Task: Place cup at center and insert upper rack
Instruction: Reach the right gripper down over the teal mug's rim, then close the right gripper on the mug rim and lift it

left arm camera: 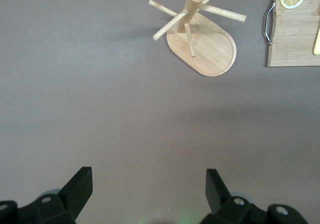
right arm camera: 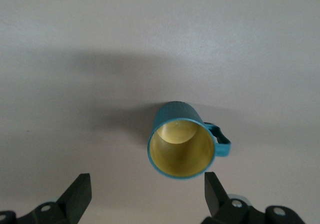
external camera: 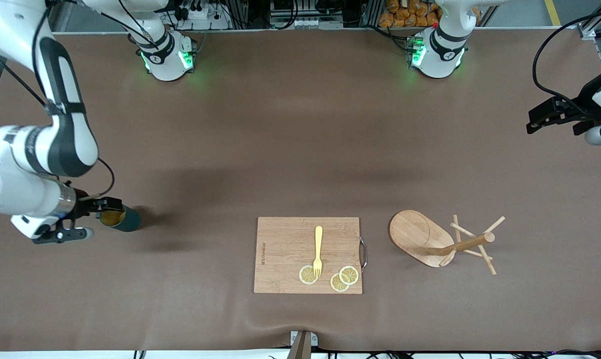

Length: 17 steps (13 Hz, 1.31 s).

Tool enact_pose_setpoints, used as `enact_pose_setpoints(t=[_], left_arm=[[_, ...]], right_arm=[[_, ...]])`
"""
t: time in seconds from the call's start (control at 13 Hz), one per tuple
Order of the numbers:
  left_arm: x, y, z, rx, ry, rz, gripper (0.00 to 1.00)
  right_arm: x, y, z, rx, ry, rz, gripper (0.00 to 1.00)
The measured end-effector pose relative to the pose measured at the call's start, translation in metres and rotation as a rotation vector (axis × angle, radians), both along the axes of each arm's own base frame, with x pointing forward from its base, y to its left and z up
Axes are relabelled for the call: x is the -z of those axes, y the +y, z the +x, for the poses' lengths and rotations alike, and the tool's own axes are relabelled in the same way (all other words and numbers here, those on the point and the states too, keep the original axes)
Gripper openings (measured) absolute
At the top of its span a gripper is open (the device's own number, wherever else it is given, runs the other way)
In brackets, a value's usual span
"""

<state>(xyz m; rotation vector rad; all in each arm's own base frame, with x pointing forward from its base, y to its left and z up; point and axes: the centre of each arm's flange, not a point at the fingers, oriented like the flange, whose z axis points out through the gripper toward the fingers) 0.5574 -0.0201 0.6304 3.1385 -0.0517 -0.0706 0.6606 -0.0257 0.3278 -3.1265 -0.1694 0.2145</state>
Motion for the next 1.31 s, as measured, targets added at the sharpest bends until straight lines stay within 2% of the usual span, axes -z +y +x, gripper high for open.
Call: enact_pose_setpoints(t=[0.23, 0.62, 0.77, 1.15, 1.23, 1.31], left_arm=[[0.005, 0.0, 0.003, 0.0, 0.009, -0.001, 1.0], [0.007, 0.0, 0.004, 0.0, 0.012, -0.001, 1.0], [0.007, 0.0, 0.004, 0.0, 0.012, -0.001, 1.0], [0.007, 0.0, 0.004, 0.0, 0.012, -0.001, 1.0], [0.007, 0.001, 0.004, -0.001, 0.012, -0.001, 1.0], [0.007, 0.001, 0.004, -0.001, 0.012, -0.001, 1.0]], right_arm=[[0.04, 0.001, 0.002, 0.012, 0.036, 0.012, 1.0], [0.071, 0.002, 0.004, 0.026, 0.044, 0.027, 1.0], [0.078, 0.001, 0.003, 0.027, 0.055, 0.026, 0.78], [0.086, 0.0, 0.002, 0.028, 0.066, 0.025, 0.17], [0.084, 0.0, 0.003, 0.027, 0.063, 0.023, 0.07], [0.079, 0.0, 0.006, 0.027, 0.054, 0.023, 0.05]])
